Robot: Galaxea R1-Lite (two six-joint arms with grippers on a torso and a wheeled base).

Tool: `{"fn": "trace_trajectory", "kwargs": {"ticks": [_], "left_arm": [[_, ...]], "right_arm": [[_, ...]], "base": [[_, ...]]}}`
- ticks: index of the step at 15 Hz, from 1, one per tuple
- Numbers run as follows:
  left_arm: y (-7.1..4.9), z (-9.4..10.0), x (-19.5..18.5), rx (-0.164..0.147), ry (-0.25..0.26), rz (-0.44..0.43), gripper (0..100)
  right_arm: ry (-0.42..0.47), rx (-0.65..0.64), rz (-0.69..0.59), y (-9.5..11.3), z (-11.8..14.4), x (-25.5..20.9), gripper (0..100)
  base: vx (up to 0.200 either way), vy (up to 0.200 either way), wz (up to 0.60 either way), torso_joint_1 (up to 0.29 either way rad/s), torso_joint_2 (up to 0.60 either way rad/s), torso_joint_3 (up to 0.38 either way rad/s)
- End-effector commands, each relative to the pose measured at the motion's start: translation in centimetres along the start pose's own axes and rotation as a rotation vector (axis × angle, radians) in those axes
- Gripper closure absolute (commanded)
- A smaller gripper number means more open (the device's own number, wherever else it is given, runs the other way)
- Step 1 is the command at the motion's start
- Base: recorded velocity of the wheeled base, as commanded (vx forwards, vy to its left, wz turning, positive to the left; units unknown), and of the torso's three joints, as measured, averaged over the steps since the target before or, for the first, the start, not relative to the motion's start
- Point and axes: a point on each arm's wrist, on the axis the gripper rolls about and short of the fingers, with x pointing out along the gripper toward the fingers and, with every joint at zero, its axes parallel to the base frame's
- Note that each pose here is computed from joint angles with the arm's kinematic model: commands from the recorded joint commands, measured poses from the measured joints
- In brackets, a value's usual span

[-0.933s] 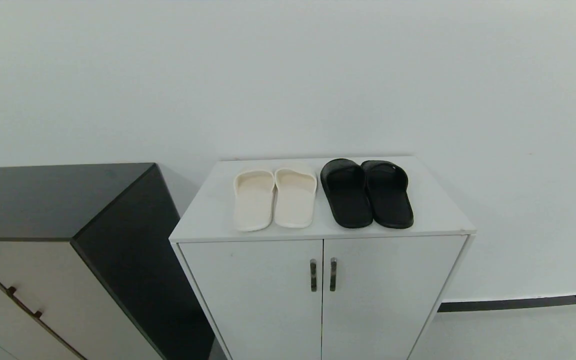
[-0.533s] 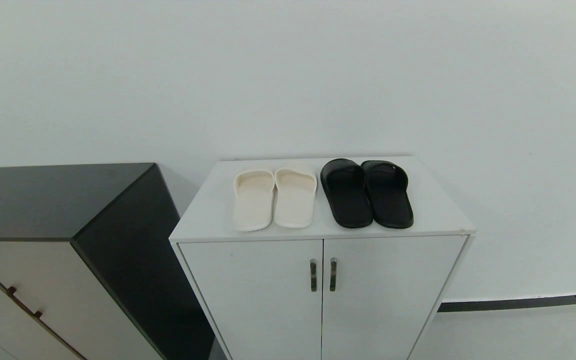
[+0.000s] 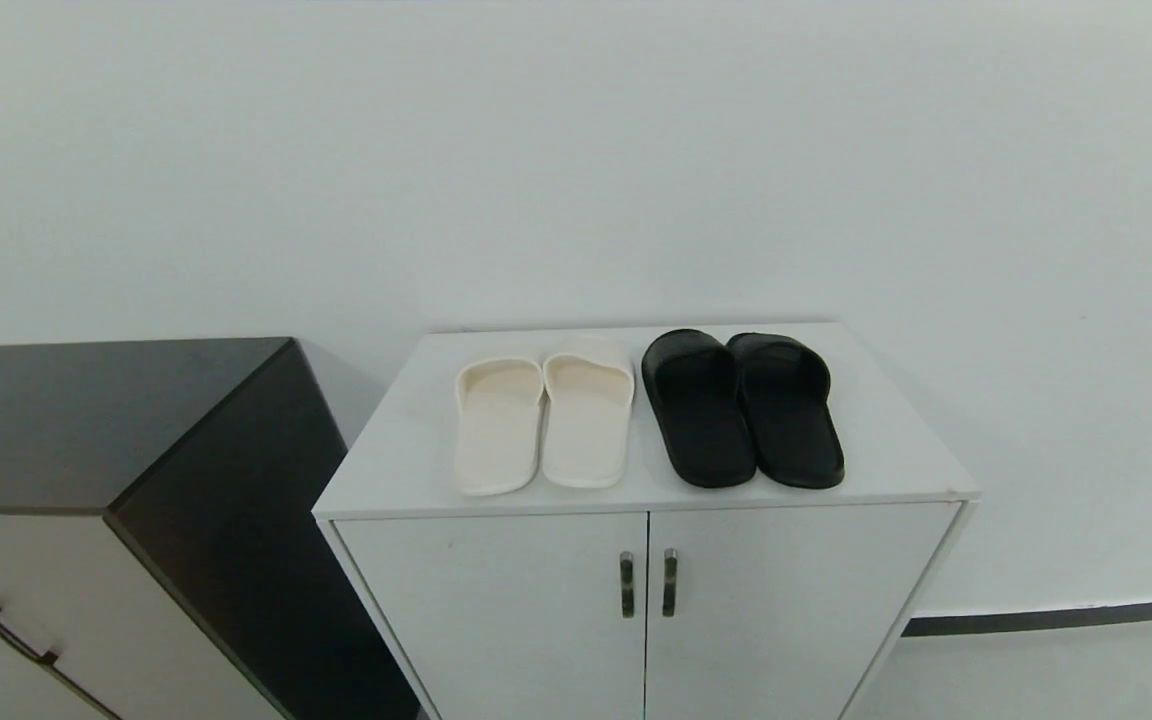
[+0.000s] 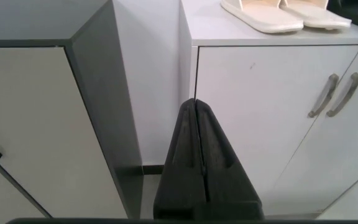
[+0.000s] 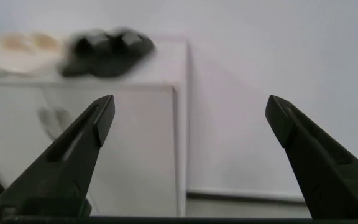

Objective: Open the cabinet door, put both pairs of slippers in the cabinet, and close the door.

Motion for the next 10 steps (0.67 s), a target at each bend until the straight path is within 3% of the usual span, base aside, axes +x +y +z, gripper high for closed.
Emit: {"fn": "trace_trajectory", "kwargs": {"ticks": [1,2,4,5,7,10], "left_arm": [[0.0,0.0,0.0,0.000,0.000,0.000,100],[0.0,0.0,0.0,0.000,0.000,-0.001,100],[0.0,0.0,0.0,-0.002,0.000,0.000,100],[0.0,0.0,0.0,-0.002,0.000,0.000,100],[0.0,0.0,0.0,0.006,0.001,-0.001,100],[0.0,0.0,0.0,0.003,0.000,0.002,100]], "right_arm": [[0.143,0.058,0.226,0.0,7.1,4.8,0],[0.234,0.078,0.252,-0.2,7.6,7.3,0],[0.316,0.096,0.329,0.0,8.6,10.8,0],[0.387,0.083,0.362,1.2,8.6,14.3,0],[0.360,0.133,0.377,4.8,9.4,17.8,0],[0.358,0.115,0.280,10.6,10.6,22.5,0]], "base": [[0.000,0.000,0.00,0.000,0.00,0.000],[0.000,0.000,0.00,0.000,0.00,0.000],[0.000,0.000,0.00,0.000,0.00,0.000],[0.000,0.000,0.00,0.000,0.00,0.000],[0.000,0.000,0.00,0.000,0.00,0.000],[0.000,0.000,0.00,0.000,0.00,0.000]]}}
